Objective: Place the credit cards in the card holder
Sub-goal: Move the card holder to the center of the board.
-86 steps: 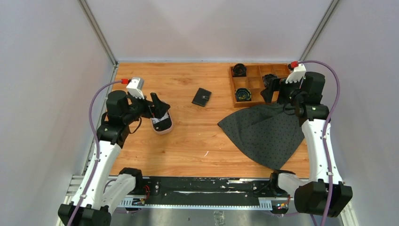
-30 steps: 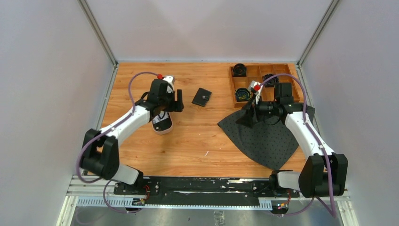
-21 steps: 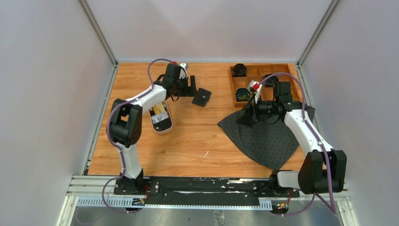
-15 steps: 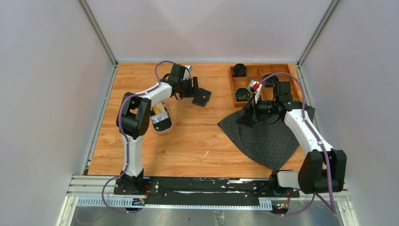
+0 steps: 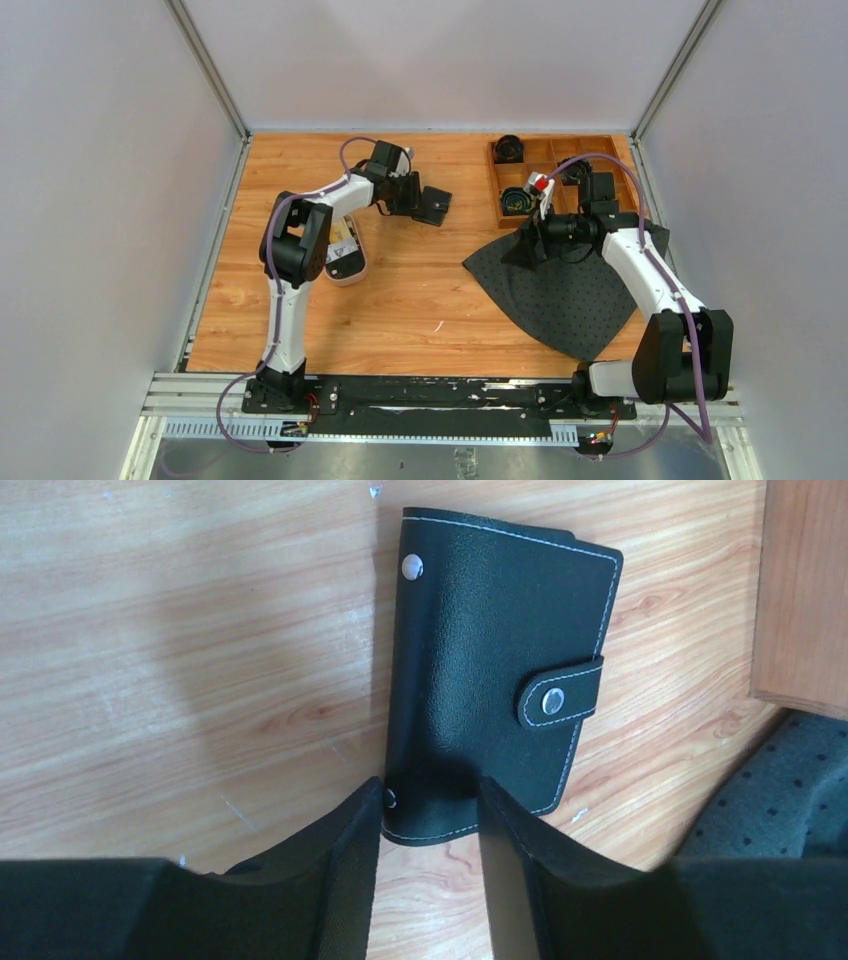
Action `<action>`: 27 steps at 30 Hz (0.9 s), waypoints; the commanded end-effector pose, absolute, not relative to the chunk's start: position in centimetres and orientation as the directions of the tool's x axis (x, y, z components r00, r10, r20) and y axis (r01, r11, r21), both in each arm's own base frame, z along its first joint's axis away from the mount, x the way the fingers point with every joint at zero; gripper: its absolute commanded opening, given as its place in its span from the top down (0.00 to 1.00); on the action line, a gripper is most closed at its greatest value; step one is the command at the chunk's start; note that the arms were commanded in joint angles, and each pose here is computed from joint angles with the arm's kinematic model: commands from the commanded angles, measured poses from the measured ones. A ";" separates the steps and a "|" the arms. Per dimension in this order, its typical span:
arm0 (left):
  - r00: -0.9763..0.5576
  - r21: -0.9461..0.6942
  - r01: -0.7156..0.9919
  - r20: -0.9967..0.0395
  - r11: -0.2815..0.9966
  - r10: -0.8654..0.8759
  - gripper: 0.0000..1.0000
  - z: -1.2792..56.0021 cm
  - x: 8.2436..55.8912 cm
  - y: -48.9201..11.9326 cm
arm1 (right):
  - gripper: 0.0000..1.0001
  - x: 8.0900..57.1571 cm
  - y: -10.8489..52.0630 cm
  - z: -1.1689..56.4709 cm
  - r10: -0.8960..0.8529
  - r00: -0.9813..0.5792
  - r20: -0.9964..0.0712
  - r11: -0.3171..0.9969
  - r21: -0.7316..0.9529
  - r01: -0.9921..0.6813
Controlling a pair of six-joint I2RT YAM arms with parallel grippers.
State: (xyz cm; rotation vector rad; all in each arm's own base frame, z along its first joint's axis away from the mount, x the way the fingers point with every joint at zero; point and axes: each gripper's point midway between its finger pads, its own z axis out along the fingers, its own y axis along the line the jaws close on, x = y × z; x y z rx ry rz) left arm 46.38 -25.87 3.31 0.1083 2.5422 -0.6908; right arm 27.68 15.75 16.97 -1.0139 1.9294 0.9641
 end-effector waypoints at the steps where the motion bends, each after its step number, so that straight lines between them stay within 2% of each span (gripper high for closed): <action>1: -0.910 -0.454 0.179 -0.414 0.873 -0.029 0.64 0.8 44.8 -26.0 | 0.05 27.7 16.0 17.5 -0.331 -0.399 -0.855 0.392 0.260 -0.882; 5: -0.886 -0.494 0.214 -0.462 0.843 -0.046 0.98 2.5 45.2 -26.7 | 0.06 27.6 16.0 17.3 -0.329 -0.407 -0.852 0.387 0.271 -0.881; 6: -0.880 -0.508 0.223 -0.472 0.832 -0.052 1.00 3.0 44.8 -26.9 | 0.07 27.6 16.1 17.4 -0.329 -0.404 -0.853 0.383 0.271 -0.883; 10: -0.830 -0.551 0.286 -0.551 0.784 -0.084 1.00 6.5 43.9 -27.3 | 0.08 27.3 16.2 17.4 -0.326 -0.399 -0.857 0.366 0.275 -0.889; 14: -0.796 -0.562 0.333 -0.598 0.757 -0.093 1.00 9.2 40.9 -27.2 | 0.09 26.4 16.7 17.6 -0.315 -0.382 -0.869 0.320 0.281 -0.905; 18: -0.781 -0.535 0.367 -0.622 0.761 -0.062 1.00 10.3 36.2 -26.6 | 0.11 25.0 17.5 17.4 -0.312 -0.343 -0.886 0.252 0.271 -0.929; 27: -0.790 -0.571 0.370 -0.608 0.733 -0.075 1.00 8.6 25.1 -25.7 | 0.14 22.2 19.4 16.1 -0.360 -0.212 -0.909 0.112 0.184 -0.977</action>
